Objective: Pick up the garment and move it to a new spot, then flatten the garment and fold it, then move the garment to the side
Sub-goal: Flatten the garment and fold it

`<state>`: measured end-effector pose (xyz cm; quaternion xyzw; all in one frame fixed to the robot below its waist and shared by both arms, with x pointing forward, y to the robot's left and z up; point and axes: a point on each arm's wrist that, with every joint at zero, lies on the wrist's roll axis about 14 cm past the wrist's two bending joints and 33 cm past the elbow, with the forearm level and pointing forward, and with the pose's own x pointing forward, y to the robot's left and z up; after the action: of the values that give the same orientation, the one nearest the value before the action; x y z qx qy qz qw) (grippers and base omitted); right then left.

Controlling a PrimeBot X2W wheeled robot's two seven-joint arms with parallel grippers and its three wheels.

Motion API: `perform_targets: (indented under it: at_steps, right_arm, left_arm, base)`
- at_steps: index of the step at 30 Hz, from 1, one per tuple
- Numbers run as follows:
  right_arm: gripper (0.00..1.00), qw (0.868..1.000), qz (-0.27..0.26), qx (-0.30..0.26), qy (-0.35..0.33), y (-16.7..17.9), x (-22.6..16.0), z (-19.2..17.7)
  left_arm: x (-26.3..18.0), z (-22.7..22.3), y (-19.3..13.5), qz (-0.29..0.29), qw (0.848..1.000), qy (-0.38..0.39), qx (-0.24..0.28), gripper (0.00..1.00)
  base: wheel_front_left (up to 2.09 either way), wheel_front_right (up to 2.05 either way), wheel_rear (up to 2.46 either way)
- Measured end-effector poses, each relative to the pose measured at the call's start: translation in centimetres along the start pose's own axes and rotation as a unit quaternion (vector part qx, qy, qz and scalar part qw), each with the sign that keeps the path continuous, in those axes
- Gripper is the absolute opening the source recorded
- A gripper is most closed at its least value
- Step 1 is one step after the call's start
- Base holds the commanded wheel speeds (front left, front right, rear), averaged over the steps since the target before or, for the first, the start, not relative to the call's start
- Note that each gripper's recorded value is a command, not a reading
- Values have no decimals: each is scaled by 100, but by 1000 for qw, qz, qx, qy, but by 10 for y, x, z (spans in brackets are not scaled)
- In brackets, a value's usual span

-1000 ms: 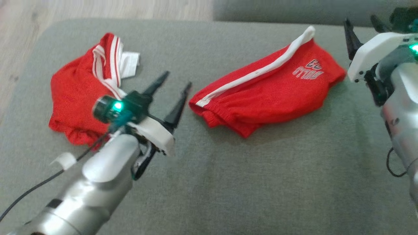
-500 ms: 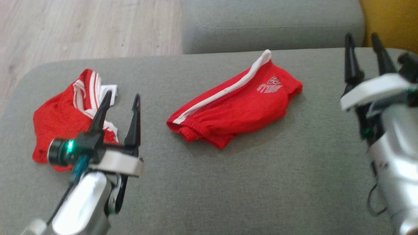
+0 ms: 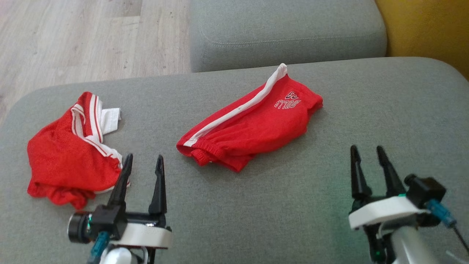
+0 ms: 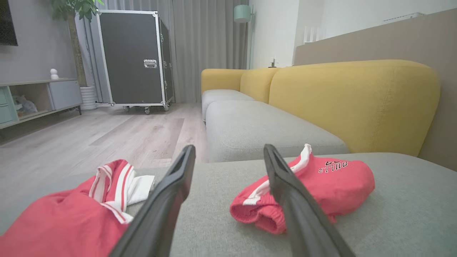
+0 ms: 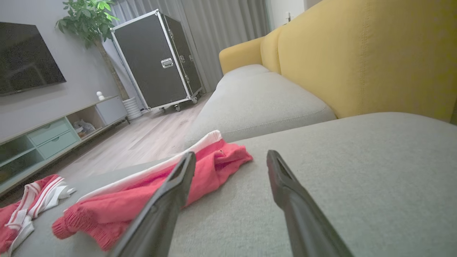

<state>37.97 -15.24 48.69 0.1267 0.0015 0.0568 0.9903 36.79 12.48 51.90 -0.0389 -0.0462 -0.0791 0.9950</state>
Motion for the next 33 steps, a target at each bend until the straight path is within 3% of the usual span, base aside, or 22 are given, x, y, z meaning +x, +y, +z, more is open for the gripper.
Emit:
perform_targets:
  at_steps: [13, 20, 26, 33]
  right_arm:
    - [100, 999, 15, -23, 38, 8, 8, -24]
    - [100, 996, 3, -9, 86, 1, 78, -30]
    - [100, 988, -31, 34, 150, -7, 134, -53]
    - [100, 972, -44, -25, 231, -22, 169, -92]
  left_arm:
    - [-6, -20, 3, -4, 1000, 25, 2, 100]
    - [16, -26, 7, -8, 999, 32, 2, 100]
    - [24, -35, 23, 10, 999, 45, 3, 100]
    - [23, -46, 43, 34, 997, 64, 13, 100]
  base:
    - [0, 0, 0]
    - [0, 0, 0]
    - [0, 0, 0]
    - [0, 0, 0]
